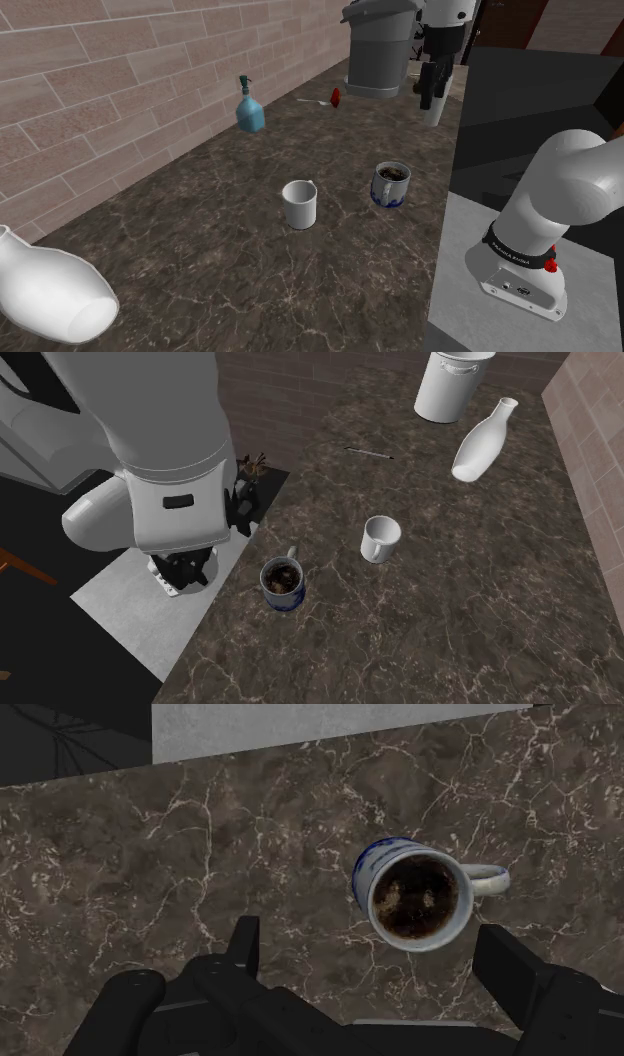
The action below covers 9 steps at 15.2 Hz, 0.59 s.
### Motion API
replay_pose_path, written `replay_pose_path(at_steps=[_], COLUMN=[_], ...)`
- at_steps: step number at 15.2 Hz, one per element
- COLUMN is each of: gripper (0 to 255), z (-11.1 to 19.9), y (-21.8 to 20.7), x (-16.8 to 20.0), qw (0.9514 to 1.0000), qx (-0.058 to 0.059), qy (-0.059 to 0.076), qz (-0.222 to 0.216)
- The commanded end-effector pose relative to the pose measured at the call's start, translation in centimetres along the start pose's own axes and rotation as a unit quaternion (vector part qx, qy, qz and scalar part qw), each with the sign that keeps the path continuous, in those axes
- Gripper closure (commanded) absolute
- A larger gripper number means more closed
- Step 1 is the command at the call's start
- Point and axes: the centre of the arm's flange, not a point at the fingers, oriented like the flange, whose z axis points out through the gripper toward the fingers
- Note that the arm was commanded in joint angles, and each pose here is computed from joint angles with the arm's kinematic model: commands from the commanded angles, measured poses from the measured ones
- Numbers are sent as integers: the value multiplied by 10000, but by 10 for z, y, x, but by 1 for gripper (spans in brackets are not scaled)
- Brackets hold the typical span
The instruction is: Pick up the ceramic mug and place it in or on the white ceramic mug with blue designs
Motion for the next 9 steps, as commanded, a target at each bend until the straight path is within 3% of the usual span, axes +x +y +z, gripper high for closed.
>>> replay_pose_path(at_steps=[1,9], gripper=[0,0], z=[0,35], y=[0,-90], x=[0,45], qw=[10000,9999], qx=[0,-76], qy=[0,58], qz=[0,33])
